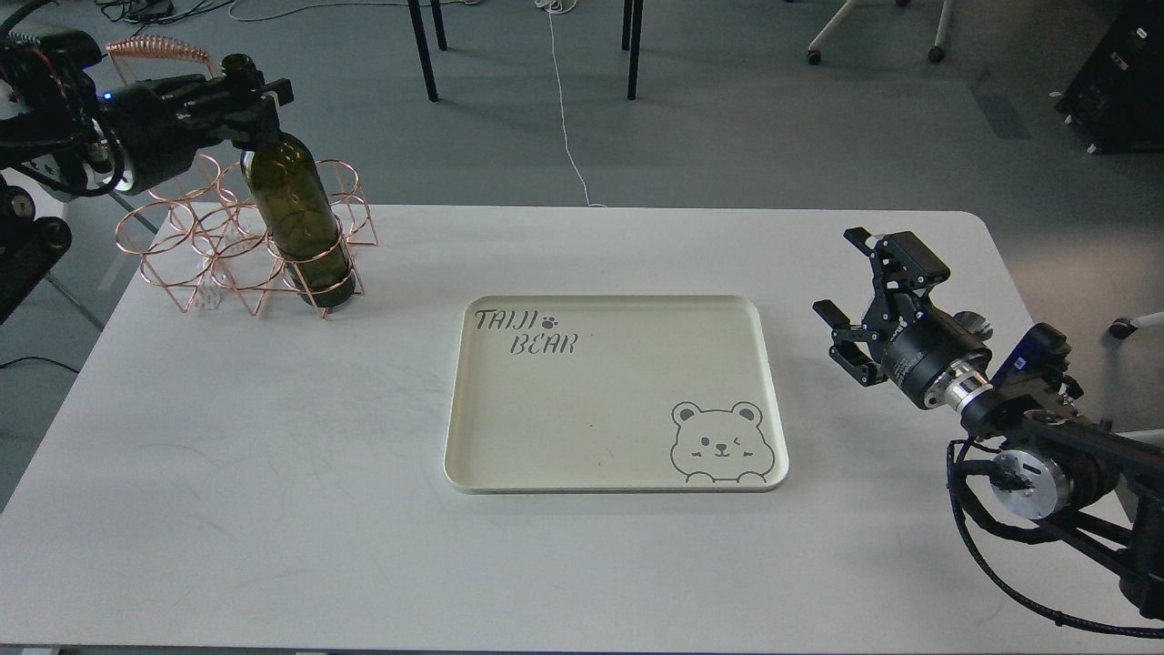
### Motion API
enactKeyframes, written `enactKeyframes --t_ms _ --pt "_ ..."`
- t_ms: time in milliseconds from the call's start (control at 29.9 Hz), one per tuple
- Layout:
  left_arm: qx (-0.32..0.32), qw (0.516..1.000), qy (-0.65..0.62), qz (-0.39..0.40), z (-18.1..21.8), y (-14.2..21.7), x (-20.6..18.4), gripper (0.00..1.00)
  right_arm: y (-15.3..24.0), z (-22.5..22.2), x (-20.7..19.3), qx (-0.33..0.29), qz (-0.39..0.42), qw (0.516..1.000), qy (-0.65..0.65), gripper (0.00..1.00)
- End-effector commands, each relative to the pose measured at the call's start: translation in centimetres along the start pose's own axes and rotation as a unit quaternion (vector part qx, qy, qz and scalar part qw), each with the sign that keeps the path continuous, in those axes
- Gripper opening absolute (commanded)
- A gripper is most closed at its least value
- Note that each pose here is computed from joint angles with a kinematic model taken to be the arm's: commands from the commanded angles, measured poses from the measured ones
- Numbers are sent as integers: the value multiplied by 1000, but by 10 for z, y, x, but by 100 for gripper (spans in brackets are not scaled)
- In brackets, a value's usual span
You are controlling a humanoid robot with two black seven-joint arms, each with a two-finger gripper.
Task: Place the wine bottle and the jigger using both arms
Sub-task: 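Open the left gripper and withdraw it from the bottle neck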
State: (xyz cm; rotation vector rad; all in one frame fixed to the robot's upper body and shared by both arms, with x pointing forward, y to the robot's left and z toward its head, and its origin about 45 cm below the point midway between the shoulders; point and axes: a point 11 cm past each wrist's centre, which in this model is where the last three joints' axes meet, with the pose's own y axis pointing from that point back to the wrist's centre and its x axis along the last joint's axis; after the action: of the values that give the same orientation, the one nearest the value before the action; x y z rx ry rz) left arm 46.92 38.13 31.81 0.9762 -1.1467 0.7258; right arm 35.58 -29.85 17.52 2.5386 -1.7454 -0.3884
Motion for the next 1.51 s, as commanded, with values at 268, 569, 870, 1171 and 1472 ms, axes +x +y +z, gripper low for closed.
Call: enactKeyframes --t_ms 268,569,870,1171,1472 --pt "5 1000 -17 15 -3 1 0 13 0 0 0 0 1 1000 0 98" --pt "6 1000 -9 7 -4 2 -1 99 0 0 0 0 0 1000 0 98" --pt "17 1000 -11 6 -14 15 4 99 0 -1 0 1 0 1000 0 98" --pt "14 997 68 -31 -26 68 -2 99 0 -1 0 2 0 1000 0 98" --pt "-114 921 370 40 44 86 -15 99 -7 -16 3 28 8 1000 -8 98"
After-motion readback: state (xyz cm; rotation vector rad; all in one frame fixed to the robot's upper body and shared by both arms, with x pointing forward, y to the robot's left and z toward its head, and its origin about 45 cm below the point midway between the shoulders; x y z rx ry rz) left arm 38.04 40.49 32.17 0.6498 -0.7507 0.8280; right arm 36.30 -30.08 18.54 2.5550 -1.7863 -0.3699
